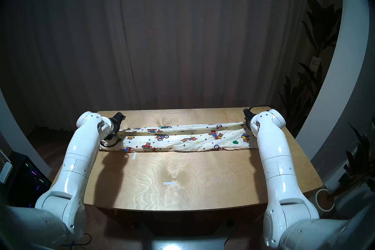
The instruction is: Fold the pants in half lengthwise, then in half again, and set them down flat
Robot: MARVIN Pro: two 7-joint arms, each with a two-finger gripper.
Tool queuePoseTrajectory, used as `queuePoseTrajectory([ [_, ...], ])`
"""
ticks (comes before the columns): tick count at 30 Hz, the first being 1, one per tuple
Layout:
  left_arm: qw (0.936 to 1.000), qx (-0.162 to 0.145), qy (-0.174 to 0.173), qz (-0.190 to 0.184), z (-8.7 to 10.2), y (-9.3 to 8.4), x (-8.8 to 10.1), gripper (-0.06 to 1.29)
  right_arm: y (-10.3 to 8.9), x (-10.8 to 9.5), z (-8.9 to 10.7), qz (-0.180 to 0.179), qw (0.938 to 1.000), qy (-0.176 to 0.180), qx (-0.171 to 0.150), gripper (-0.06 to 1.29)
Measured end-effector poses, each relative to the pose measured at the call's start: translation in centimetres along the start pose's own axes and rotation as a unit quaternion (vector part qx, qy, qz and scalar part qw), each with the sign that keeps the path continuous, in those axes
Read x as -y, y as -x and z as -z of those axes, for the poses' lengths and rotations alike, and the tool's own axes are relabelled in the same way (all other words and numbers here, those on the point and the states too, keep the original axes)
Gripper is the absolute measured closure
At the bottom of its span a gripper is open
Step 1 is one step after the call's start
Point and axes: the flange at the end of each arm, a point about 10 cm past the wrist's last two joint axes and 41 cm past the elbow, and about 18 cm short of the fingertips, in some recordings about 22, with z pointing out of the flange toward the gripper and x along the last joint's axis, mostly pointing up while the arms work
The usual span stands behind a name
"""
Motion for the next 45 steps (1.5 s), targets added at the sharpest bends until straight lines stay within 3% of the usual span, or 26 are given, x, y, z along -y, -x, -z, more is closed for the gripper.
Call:
queuePoseTrajectory([
  [2,1.0,-0.004,0.0,-0.004,-0.1,-0.3,-0.6,0.02,-0.3,0.3,-0.3,0.005,1.0,0.002,-0.004,1.24],
  [3,1.0,-0.005,0.0,-0.006,-0.1,-0.4,-0.8,0.02,-0.4,0.5,-0.4,0.007,1.0,0.002,-0.005,0.99],
  [5,0.9999,-0.007,0.0,-0.01,-0.1,-0.5,-1.2,0.02,-0.6,0.7,-0.5,0.01,0.9999,0.003,-0.007,0.73],
  [6,0.9999,-0.009,0.0,-0.012,-0.1,-0.6,-1.5,0.02,-0.7,0.8,-0.6,0.011,0.9999,0.003,-0.008,0.5],
  [7,0.9999,-0.01,0.0,-0.014,-0.1,-0.7,-1.7,0.02,-0.8,1.0,-0.7,0.012,0.9999,0.003,-0.009,0.47],
  [8,0.9998,-0.013,0.001,-0.017,-0.1,-0.9,-2.1,0.02,-0.9,1.1,-0.8,0.014,0.9998,0.002,-0.011,0.09],
  [10,0.9997,-0.016,0.0,-0.02,-0.1,-1.1,-2.6,0.02,-1.1,1.3,-1.0,0.016,0.9998,0.002,-0.013,0.01],
  [22,0.998,-0.024,-0.036,-0.045,-1.0,-2.0,-3.9,0.02,-2.5,2.3,-2.0,0.026,0.9993,-0.004,-0.029,0.01],
  [32,0.993,-0.018,-0.081,-0.084,-1.9,-2.2,-4.2,0.02,-3.9,3.6,-2.7,0.043,0.9982,-0.006,-0.04,0.01],
  [40,0.9915,-0.016,-0.09,-0.093,-2.1,-2.9,-5.3,0.02,-4.8,4.5,-3.1,0.061,0.997,-0.014,-0.046,0.01],
  [45,0.9925,-0.025,-0.069,-0.098,-1.8,-3.5,-6.7,0.02,-5.4,6.1,-2.5,0.073,0.995,-0.041,-0.055,0.01],
])
